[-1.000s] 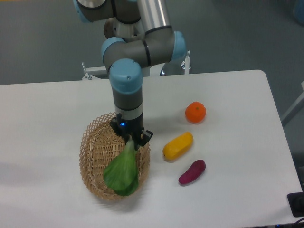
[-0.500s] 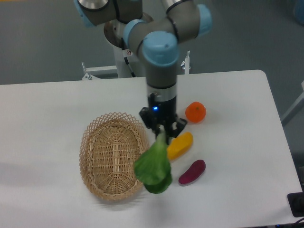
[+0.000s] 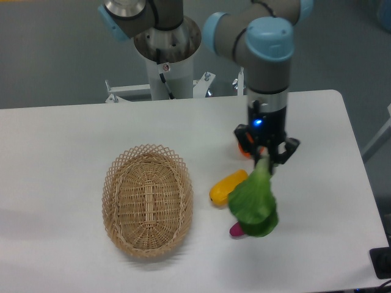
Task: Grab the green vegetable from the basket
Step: 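Lift the bok choy out of the basket and carry it aside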
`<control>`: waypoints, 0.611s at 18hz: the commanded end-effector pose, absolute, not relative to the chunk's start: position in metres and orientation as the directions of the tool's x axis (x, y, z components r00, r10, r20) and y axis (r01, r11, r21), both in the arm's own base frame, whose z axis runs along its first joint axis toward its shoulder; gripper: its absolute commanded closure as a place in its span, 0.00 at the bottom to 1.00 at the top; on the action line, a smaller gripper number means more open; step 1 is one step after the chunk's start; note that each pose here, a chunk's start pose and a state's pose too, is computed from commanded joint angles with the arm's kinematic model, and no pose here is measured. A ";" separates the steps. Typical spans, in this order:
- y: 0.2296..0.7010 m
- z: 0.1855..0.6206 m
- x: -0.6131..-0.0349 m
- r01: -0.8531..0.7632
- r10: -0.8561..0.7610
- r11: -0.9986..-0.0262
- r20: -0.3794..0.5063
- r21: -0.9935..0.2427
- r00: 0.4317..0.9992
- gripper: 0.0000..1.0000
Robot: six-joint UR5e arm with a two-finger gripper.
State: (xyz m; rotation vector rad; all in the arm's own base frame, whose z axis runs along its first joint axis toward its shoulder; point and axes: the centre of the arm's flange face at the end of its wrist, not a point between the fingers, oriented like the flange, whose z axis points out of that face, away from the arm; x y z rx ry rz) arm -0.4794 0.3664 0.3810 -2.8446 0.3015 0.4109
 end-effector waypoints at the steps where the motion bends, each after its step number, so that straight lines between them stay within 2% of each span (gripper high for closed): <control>1: 0.357 0.373 -0.490 -0.252 -0.186 -0.947 -0.297 -0.201 0.937 0.68; 5: 0.323 0.361 -0.526 -0.310 -0.251 -0.937 -0.306 -0.160 0.918 0.68; 11: 0.319 0.361 -0.526 -0.325 -0.269 -0.934 -0.308 -0.150 0.913 0.68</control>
